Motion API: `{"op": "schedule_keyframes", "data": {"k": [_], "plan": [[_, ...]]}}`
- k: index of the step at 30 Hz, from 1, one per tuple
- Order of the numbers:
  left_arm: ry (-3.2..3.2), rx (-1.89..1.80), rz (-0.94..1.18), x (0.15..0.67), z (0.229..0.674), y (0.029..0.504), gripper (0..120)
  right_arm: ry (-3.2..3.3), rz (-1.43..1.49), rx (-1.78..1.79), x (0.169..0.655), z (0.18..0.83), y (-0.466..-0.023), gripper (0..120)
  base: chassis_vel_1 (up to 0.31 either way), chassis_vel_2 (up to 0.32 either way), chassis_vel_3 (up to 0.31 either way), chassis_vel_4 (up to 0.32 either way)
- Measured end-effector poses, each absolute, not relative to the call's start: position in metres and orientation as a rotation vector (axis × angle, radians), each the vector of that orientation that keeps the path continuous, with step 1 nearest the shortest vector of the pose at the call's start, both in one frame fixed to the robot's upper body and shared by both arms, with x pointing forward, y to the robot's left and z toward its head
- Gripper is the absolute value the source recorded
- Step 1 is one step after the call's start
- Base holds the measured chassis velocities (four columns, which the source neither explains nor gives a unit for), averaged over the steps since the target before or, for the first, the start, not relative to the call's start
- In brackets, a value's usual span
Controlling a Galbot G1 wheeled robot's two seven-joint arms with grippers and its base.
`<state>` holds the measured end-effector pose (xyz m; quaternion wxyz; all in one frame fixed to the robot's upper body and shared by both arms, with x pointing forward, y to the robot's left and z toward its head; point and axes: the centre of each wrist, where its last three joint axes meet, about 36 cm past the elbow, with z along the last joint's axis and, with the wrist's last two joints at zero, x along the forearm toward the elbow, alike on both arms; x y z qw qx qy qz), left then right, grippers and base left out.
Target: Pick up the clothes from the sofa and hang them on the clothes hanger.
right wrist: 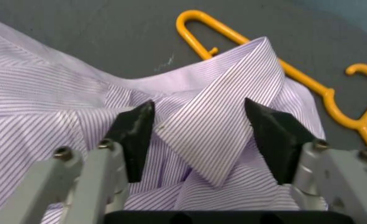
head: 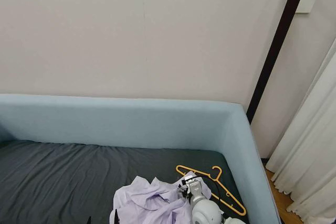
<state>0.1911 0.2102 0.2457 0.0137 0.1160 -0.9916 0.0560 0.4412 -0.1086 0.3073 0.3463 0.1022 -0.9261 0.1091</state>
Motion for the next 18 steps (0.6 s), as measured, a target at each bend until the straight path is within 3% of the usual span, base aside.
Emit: {"op": "schedule_keyframes", "data": {"k": [6, 10, 13, 18], "plan": [[-3.089, 0.363, 0.176, 0.192, 0.246, 0.211, 100, -2.388, 0.263, 0.252, 0.443, 0.307, -0.109, 35, 0.0, 0.0, 0.0, 0.0], [-3.094, 0.366, 0.18, 0.194, 0.247, 0.212, 99, -2.36, 0.266, 0.231, 0.44, 0.306, -0.114, 7, 0.0, 0.0, 0.0, 0.0], [-3.095, 0.365, 0.181, 0.194, 0.247, 0.212, 99, -2.354, 0.269, 0.226, 0.438, 0.306, -0.115, 0, 0.0, 0.0, 0.0, 0.0], [-3.1, 0.361, 0.184, 0.195, 0.249, 0.212, 100, -2.351, 0.264, 0.212, 0.435, 0.308, -0.119, 0, 0.0, 0.0, 0.0, 0.0]]}}
